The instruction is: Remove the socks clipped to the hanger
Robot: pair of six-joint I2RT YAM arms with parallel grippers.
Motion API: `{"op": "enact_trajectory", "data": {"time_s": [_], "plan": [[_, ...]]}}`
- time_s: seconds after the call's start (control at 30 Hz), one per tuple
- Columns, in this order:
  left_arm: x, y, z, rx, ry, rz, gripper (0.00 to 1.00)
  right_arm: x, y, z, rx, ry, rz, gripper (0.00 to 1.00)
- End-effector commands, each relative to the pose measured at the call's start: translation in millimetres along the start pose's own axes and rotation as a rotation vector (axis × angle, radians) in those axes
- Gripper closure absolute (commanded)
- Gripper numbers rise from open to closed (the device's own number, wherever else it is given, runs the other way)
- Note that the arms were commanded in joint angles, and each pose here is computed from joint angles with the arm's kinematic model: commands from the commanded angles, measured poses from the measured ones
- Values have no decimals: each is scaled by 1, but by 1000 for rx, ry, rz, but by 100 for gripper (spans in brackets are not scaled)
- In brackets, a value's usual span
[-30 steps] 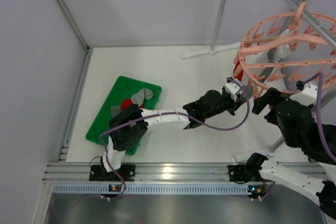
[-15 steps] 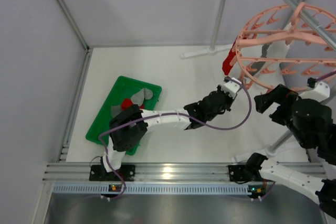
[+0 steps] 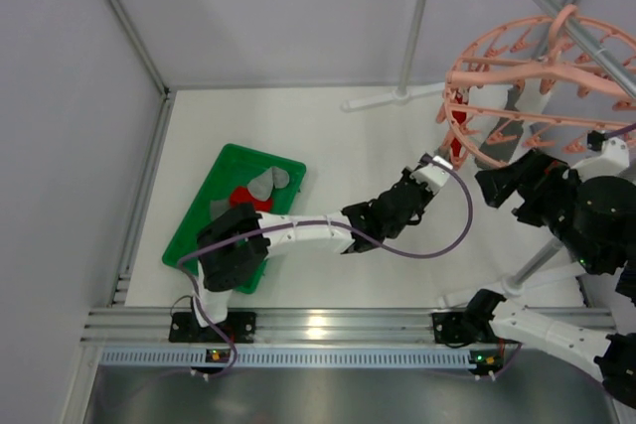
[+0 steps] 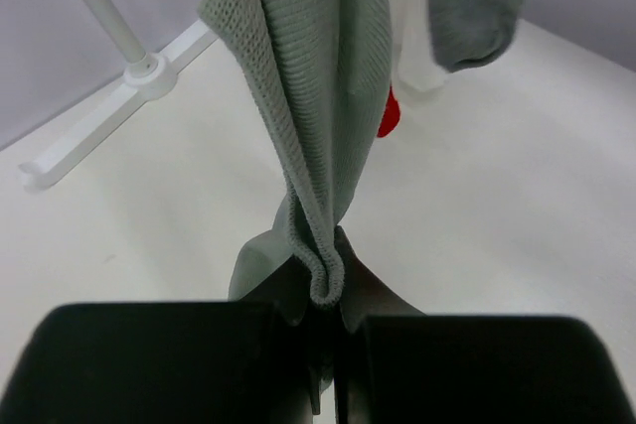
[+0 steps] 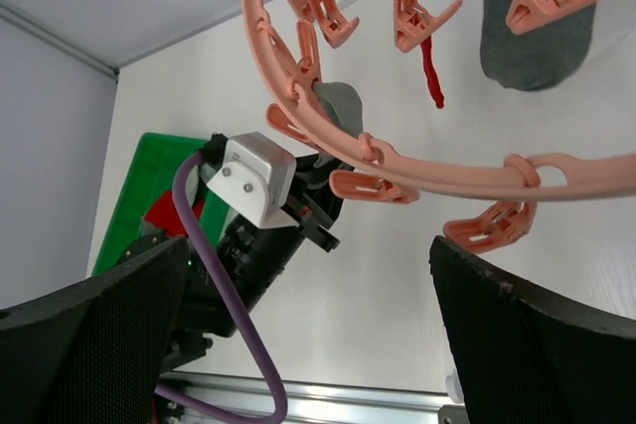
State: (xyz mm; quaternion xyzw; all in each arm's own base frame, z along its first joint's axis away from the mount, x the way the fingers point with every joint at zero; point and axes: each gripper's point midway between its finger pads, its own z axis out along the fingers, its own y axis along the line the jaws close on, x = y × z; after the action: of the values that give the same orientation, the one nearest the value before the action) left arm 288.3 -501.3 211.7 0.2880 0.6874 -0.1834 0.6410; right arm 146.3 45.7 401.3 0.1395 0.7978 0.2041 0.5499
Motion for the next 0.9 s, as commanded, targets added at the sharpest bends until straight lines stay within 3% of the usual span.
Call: {"op": "enact_trajectory", "data": {"time_s": [0.0,0.5,0.87], "plan": [[1,19,-15,-53,22,32,100,7,28,24,-48,19,-49,1],[-3,30,-48,-33,19,-37,100,10,73,50,-169,7,-56,0],[-43,3,-90,216,-52,-180,100,1,100,66,-239,-70,56,3]]}}
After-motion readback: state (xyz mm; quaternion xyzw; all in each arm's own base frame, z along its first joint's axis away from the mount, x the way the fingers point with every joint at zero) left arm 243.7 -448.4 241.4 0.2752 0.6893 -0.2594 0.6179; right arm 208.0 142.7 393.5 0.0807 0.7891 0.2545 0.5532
